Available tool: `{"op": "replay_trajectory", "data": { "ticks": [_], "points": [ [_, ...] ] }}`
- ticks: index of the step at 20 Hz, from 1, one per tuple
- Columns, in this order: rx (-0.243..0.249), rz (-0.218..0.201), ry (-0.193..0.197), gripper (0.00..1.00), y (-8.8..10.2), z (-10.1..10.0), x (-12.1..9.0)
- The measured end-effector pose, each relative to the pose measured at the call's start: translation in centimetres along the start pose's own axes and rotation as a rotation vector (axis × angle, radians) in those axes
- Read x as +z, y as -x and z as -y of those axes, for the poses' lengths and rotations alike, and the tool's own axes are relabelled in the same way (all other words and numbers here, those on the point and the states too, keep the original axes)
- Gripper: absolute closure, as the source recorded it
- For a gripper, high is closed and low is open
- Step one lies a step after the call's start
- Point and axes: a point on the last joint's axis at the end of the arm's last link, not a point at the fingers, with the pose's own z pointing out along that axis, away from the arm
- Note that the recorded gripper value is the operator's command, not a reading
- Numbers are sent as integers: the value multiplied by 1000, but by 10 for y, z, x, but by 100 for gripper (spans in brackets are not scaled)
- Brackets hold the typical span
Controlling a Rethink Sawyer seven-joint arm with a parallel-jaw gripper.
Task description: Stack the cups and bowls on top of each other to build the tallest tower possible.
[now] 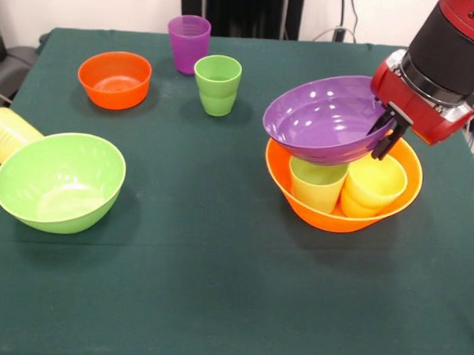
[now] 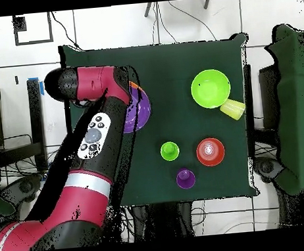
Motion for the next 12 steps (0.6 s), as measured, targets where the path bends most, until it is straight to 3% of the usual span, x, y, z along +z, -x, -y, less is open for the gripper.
{"op": "replay_trajectory", "data": {
  "ticks": [12],
  "points": [
    [8,-3,8,100,-8,-6,-4]
  ]
}}
